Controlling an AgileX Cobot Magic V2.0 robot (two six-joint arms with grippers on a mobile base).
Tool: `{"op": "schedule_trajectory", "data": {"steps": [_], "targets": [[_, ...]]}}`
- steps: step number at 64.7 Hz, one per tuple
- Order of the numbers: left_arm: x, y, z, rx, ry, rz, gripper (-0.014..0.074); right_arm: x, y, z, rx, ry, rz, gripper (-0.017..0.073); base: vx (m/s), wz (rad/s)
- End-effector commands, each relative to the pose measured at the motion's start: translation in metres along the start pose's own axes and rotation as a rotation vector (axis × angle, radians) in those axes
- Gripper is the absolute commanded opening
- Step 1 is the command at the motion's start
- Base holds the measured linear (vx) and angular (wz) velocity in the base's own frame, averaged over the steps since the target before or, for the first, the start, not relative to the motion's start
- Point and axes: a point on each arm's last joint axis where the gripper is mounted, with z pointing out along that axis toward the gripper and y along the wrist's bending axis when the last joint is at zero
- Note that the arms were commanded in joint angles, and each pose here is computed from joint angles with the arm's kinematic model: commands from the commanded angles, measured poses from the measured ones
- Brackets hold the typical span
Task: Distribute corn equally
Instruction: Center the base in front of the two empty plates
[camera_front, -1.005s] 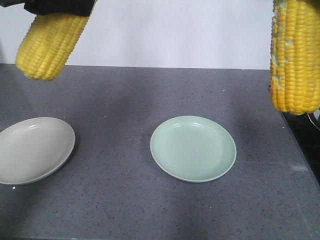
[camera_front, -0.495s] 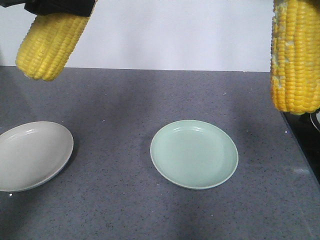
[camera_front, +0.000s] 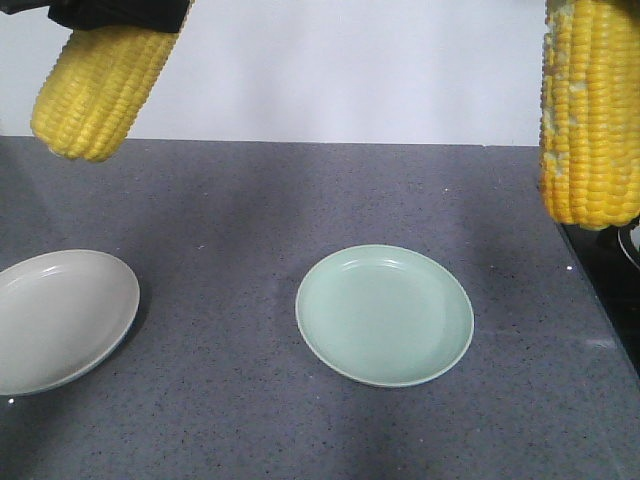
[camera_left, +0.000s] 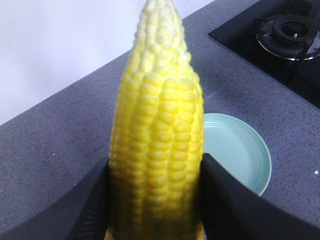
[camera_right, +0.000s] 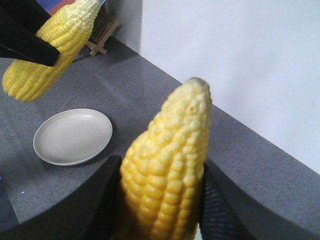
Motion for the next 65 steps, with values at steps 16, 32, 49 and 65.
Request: {"op": "schedule_trajectory", "data": {"steps": [16, 32, 49, 65], "targets": [[-0.0063, -0.0027, -0.0201, 0.000, -0.088, -0.006, -0.0008, -0.0108, 0.0082, -0.0093, 0.000, -0.083, -0.019, -0.0004, 0.02, -0.03], [-0.0063, -0.0027, -0.0201, 0.000, -0.088, -0.006, -0.0008, -0.0108, 0.0082, -0.0093, 0.000, -0.083, -0.019, -0.0004, 0.02, -0.05], [-0.0063, -0.0027, -0.0201, 0.000, -0.088, -0.006, -0.0008, -0.0108, 0.0082, -0.0093, 0.000, -0.083, -0.019, -0.0004, 0.01, -0.04], [-0.0063, -0.0027, -0.0201, 0.000, -0.088, -0.006, -0.0008, -0.0108, 0.0082, -0.0093, 0.000, -0.083, -0.019, -0.0004, 0.00, 0.00]]}}
